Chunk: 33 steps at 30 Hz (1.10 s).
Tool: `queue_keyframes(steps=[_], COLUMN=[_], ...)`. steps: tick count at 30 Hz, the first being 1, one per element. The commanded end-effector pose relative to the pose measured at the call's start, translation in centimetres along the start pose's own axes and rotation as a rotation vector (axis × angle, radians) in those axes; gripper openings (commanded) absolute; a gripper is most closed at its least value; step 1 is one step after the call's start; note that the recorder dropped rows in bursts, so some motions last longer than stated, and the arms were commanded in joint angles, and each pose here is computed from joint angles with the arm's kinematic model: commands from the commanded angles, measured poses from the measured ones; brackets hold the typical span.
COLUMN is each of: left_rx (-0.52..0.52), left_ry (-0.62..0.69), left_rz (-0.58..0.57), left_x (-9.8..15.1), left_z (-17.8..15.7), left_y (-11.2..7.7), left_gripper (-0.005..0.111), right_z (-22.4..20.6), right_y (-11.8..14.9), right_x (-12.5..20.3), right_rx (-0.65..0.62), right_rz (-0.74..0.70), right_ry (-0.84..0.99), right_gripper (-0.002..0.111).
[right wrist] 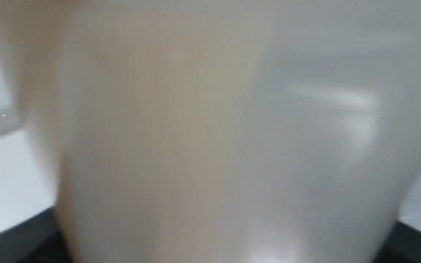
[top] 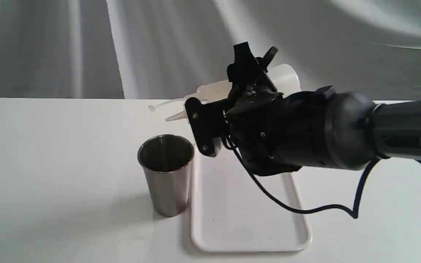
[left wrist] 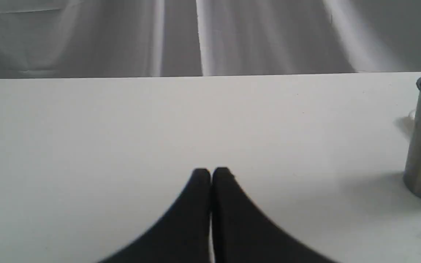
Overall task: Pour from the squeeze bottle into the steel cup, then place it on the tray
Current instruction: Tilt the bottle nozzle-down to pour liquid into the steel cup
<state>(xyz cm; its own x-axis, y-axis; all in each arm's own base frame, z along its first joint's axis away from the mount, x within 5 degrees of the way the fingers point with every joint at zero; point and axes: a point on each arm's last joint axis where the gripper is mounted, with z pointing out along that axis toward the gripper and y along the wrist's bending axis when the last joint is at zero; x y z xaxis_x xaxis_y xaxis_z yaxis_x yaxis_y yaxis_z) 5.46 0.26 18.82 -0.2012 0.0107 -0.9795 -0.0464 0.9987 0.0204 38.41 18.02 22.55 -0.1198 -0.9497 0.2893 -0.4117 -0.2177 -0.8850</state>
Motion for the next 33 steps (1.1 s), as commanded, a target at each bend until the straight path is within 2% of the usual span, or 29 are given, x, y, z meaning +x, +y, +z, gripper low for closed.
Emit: queue_keyframes(steps=[1, 15, 33], left_rx=[0.008, 0.008, 0.008], left_ry=[-0.006, -0.006, -0.006], left_rz=[0.0, 0.0, 0.0], left_x=[0.07, 0.07, 0.07], left_z=[0.02, 0.02, 0.02], left_y=[-0.05, -0.05, -0.05], left_gripper=[0.0, 0.0, 0.0], right_z=[-0.37, -0.54, -0.84], right_y=[-1.04, -1.64, -1.69], right_x=[0.31, 0.24, -0.12], right_rx=[0.052, 0.117, 0.125], right_rz=[-0.022, -0.131, -0.192], right_ry=[0.012, 0.025, 0.022], right_gripper=[0.01, 0.01, 0.01])
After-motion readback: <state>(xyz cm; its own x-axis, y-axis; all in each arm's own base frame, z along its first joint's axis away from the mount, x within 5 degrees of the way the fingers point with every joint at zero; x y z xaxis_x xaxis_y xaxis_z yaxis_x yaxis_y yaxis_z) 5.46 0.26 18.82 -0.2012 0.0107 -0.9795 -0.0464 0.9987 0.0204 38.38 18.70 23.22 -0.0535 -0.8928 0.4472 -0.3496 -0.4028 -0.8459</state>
